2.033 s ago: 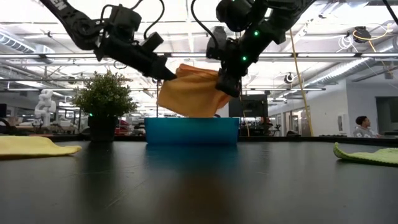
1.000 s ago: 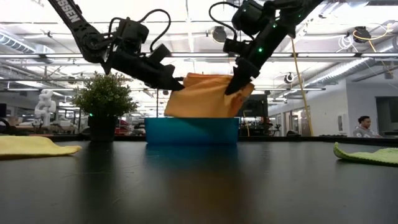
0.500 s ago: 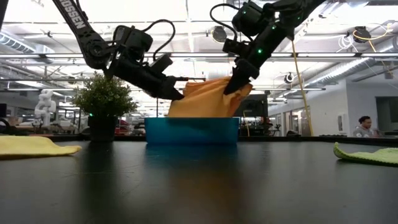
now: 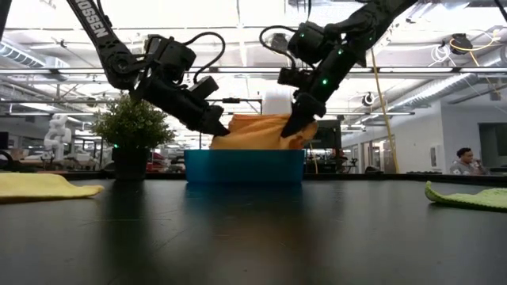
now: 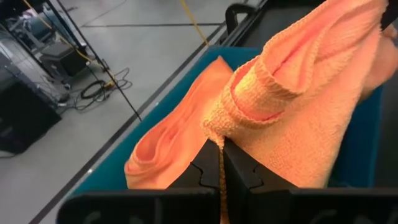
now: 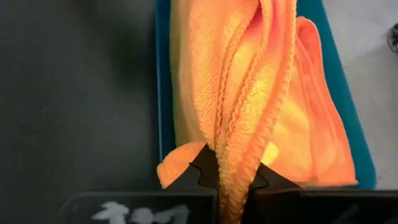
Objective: Fold microfiber towels
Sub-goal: Put the orange microfiber towel into the blue bin
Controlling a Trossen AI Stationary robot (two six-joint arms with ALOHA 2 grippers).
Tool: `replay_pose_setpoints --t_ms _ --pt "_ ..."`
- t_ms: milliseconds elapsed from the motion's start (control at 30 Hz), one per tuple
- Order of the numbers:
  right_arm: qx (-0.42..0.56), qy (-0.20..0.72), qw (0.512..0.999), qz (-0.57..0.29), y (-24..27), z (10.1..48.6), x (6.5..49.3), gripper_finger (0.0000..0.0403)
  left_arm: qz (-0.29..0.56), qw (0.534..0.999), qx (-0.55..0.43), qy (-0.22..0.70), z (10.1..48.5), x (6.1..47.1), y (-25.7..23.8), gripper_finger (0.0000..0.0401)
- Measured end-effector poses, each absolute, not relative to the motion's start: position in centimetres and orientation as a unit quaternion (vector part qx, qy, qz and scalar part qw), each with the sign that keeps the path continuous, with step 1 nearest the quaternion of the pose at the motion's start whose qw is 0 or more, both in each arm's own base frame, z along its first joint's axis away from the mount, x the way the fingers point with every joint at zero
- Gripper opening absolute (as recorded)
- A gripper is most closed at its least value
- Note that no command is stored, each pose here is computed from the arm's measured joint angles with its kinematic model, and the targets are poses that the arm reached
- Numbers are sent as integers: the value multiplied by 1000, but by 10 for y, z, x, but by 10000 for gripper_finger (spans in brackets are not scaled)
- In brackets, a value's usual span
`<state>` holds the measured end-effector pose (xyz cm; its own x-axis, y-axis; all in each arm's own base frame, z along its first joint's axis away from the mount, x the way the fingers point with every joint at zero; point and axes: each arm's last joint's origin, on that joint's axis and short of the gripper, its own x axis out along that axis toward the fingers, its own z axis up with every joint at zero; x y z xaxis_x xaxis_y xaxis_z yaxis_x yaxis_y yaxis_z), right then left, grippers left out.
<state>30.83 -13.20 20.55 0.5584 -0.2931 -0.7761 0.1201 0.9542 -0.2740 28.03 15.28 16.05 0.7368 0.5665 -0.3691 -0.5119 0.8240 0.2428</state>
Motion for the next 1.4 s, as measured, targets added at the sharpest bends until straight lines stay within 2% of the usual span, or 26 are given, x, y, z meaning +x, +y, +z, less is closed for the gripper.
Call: replay_pose_setpoints --t_ms 200,600,900,1100,1267,1400 --pt "-119 438 881 -134 -135 205 314 0 292 927 61 225 156 275 150 7" --pt "-130 433 880 -149 -146 198 315 0 306 911 72 266 148 270 151 78" --pt "-166 435 875 -136 -154 171 329 0 300 921 77 238 154 275 148 76" --pt "-191 415 871 -183 -166 168 334 6 296 922 77 237 154 276 147 76" --pt "-193 406 872 -195 -172 170 332 25 295 923 77 236 154 276 146 76" --pt "-191 407 871 -196 -174 170 331 58 287 927 76 231 155 277 146 76"
